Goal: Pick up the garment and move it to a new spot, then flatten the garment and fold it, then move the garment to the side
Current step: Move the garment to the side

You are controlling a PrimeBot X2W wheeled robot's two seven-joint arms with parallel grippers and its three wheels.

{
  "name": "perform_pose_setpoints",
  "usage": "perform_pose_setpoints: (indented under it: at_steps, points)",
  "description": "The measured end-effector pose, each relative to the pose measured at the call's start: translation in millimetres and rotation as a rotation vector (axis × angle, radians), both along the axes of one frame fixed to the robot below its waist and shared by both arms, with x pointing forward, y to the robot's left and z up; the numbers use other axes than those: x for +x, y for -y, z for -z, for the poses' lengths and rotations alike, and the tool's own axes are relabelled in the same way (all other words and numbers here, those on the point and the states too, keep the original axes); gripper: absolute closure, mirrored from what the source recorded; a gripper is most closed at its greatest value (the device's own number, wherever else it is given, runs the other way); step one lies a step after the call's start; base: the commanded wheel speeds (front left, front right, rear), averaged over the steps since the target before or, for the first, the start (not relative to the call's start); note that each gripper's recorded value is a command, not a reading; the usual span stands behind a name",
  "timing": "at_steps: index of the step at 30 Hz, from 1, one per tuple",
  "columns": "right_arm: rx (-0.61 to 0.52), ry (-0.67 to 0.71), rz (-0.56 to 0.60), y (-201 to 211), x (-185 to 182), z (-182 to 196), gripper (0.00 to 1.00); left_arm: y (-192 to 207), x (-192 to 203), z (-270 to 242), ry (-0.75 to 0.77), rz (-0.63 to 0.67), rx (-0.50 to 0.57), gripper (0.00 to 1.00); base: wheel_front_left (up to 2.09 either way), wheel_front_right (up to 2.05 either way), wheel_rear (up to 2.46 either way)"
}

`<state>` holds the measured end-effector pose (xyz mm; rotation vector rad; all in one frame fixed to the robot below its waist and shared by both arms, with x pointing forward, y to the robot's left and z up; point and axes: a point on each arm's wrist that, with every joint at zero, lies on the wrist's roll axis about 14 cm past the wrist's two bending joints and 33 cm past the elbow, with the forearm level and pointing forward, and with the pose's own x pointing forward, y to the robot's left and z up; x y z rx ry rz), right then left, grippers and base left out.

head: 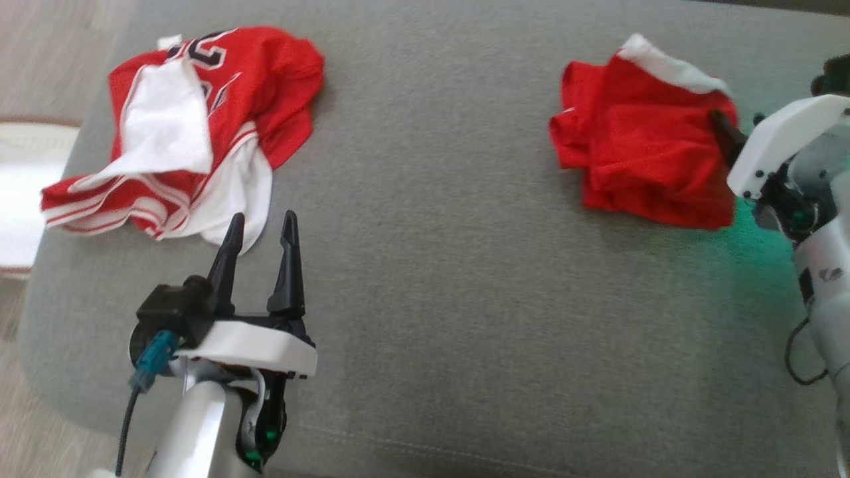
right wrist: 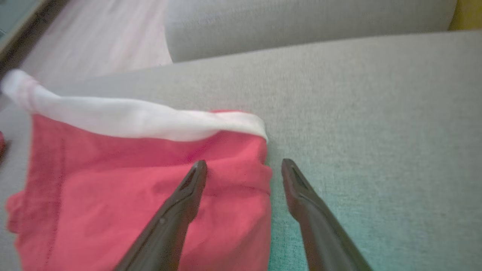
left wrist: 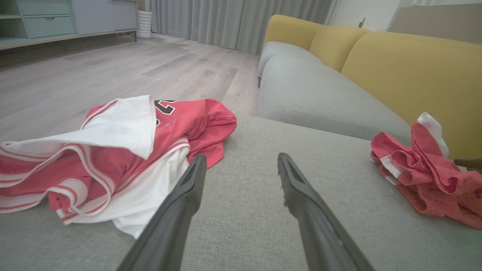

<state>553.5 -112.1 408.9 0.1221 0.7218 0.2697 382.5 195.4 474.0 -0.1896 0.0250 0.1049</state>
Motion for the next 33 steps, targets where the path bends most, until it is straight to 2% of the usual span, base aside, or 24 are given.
perform_pose_setpoints:
  at_steps: [4,11,12,13,14,16,25,33]
  points:
    - [-0.040,-0.186,-0.011,-2.0,-14.8,36.6,0.00,-8.9,-4.4,4.2,-0.017,-0.033,0.003,0.00,0.00,0.00,0.00]
    - [-0.037,-0.275,-0.015,-7.3,-16.2,41.2,0.00,-9.0,-4.6,6.3,-0.025,-0.038,0.005,0.00,0.00,0.00,0.00]
    - [-0.031,-0.276,-0.013,-7.7,-16.1,41.3,0.04,-7.7,-4.2,6.7,-0.026,-0.035,0.005,0.00,0.00,0.00,0.00]
    - [-0.029,-0.276,-0.011,-7.5,-15.8,41.1,0.41,-6.7,-3.8,7.0,-0.026,-0.032,0.004,0.00,0.00,0.00,0.00]
    - [-0.029,-0.272,-0.011,-7.0,-15.2,40.3,0.41,-6.0,-3.4,7.1,-0.026,-0.029,0.004,0.00,0.00,0.00,0.00]
    - [-0.024,-0.249,-0.003,-5.7,-13.6,37.9,1.00,-4.7,-2.6,6.7,-0.024,-0.025,0.003,0.00,0.00,0.00,0.00]
    - [-0.015,-0.108,0.040,7.8,-16.7,19.3,1.00,10.9,4.7,-3.4,0.013,0.030,0.001,0.00,0.00,0.00,0.00]
    - [-0.018,-0.035,0.136,55.3,-32.6,-5.7,1.00,56.1,21.3,-12.0,0.053,0.184,0.001,0.00,0.00,0.00,0.00]
